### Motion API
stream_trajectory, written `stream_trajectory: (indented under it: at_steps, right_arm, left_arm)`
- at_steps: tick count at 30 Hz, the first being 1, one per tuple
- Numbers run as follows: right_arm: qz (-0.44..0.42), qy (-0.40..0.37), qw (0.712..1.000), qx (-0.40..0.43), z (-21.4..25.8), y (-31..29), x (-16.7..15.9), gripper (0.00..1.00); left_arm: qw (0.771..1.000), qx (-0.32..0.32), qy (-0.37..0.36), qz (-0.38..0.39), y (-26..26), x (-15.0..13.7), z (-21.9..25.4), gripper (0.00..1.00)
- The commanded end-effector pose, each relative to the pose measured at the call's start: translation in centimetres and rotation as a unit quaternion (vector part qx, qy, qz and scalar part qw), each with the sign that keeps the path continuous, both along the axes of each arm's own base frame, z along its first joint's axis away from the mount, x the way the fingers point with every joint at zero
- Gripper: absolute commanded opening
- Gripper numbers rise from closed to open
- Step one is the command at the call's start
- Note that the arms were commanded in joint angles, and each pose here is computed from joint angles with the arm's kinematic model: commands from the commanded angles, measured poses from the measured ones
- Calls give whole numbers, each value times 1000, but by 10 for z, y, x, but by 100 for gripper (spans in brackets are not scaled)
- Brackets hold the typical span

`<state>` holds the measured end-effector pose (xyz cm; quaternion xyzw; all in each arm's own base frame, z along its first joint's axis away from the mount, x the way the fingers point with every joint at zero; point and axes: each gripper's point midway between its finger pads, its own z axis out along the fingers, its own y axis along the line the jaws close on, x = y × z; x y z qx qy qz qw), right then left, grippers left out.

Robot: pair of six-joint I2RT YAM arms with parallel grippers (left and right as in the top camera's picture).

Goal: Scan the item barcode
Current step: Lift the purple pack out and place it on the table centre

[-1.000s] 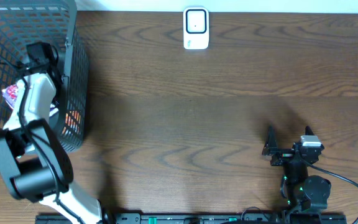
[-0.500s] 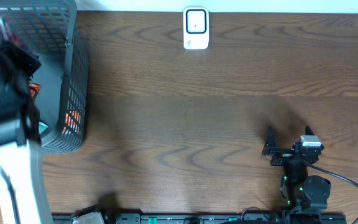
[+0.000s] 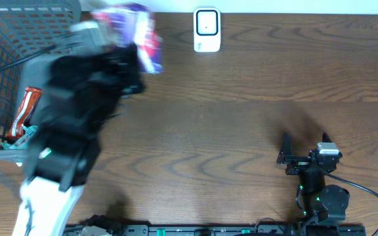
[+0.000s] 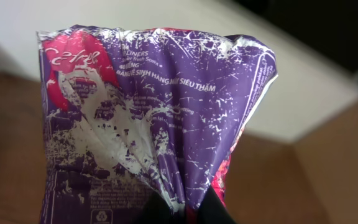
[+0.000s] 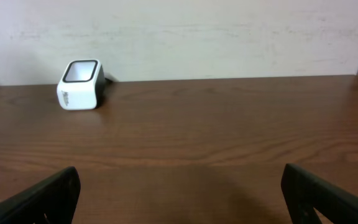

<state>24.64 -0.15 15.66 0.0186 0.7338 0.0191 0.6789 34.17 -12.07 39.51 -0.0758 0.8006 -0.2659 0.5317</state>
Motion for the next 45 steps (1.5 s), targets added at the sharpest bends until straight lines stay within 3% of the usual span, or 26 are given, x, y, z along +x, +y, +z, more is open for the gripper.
stream_trajectory:
  at_steps: [1, 10, 13, 14, 15, 16, 18, 23, 26, 29, 32, 34, 38, 41, 45]
  right_arm:
    - [7, 1, 1000, -4, -1, 4, 0, 99]
    - [7, 1, 1000, -4, -1, 4, 0, 99]
    - [7, 1, 1000, -4, -1, 4, 0, 99]
    - [7, 1, 1000, -4, -1, 4, 0, 99]
    - [7, 1, 1000, -4, -1, 4, 0, 99]
    - [7, 1, 1000, -4, -1, 4, 0, 99]
    - [7, 1, 1000, -4, -1, 4, 0, 99]
    - [7, 1, 1000, -4, -1, 4, 0, 99]
    - [7, 1, 1000, -4, -1, 4, 0, 99]
    - [7, 1, 1000, -4, -1, 4, 0, 99]
    - [7, 1, 1000, -4, -1, 4, 0, 99]
    - [7, 1, 1000, -4, -1, 4, 0, 99]
    - [7, 1, 1000, -4, -1, 4, 0, 99]
    - [7, 1, 1000, -4, -1, 4, 0, 99]
    - [7, 1, 1000, -4, -1, 4, 0, 99]
  left_arm:
    - [997, 42, 68, -14, -42, 24, -56, 7]
    - [956, 125, 262, -49, -124, 49, -238, 8]
    - [943, 148, 293, -57, -134, 47, -276, 32]
    - [940, 152, 299, -59, -136, 46, -283, 45]
    - [939, 153, 301, -59, -136, 46, -286, 61]
    - [939, 154, 301, -59, -136, 46, -286, 71]
    - [944, 152, 287, -62, -134, 49, -272, 83]
    - [971, 146, 174, -72, -113, 64, -173, 84]
    - [986, 140, 84, -33, -70, 66, -94, 84]
    - [989, 137, 13, 61, 0, 62, -31, 85]
    - [968, 158, -26, 193, 93, 47, 11, 85]
    - [941, 182, -24, 284, 159, 32, 22, 85]
    - [894, 215, 45, 391, 253, 5, 1, 85]
    - [874, 214, 114, 421, 290, -4, -41, 77]
    - [850, 229, 199, 430, 312, 0, -105, 81]
